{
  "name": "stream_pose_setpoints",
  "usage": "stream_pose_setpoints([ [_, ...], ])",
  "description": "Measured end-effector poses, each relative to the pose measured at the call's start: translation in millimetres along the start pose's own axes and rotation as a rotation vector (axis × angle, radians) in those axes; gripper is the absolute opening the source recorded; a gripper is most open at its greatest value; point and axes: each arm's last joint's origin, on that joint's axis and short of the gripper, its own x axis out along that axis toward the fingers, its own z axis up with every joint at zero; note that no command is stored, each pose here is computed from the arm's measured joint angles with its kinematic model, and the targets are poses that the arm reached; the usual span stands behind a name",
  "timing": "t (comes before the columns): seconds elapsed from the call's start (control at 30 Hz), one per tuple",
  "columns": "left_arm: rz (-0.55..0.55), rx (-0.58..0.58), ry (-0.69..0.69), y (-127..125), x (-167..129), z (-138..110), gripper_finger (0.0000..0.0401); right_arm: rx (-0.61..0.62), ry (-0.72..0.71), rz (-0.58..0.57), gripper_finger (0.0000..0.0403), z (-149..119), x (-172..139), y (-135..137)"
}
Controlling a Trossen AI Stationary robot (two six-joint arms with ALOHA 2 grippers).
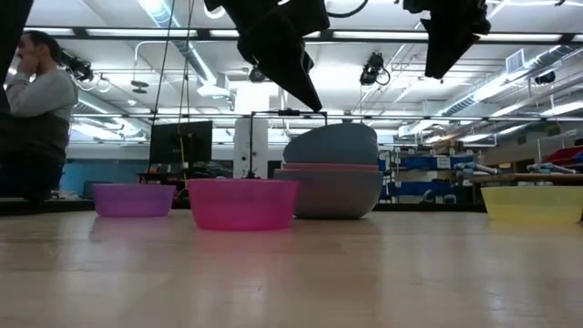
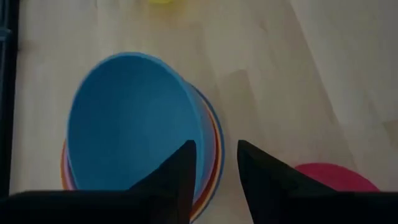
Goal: Nest bowls inside each other
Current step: Stack the blue bowl on top of the pink bowl
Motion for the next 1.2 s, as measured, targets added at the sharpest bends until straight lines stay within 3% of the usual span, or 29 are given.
stream_pose_setpoints([
  [0.2,-0.01,-0.012,-0.021,-2.5,-34.6,0.4,0.0127,0.047,0.137,-0.154,0.0148,-16.3,3.7,-14.3],
  [0.37,0.001,-0.039,-0.182,1.8,-55.1,12.8,0.0127,0.078,0.15,-0.128,0.0148,-22.9,12.2,-12.1],
  [0.5,-0.065,-0.066,-0.24,-0.5,-34.3,15.4,0.0127,0.087,0.155,-0.133,0.0148,-25.1,14.7,-11.5],
  [0.9,-0.066,-0.192,-0.06,11.8,48.4,-13.8,0.0127,0.082,0.152,-0.129,0.0148,-25.9,14.0,-10.4],
  [1.2,-0.133,-0.208,-0.051,10.4,51.8,-16.4,0.0127,0.082,0.152,-0.13,0.0148,-25.9,13.9,-10.4],
])
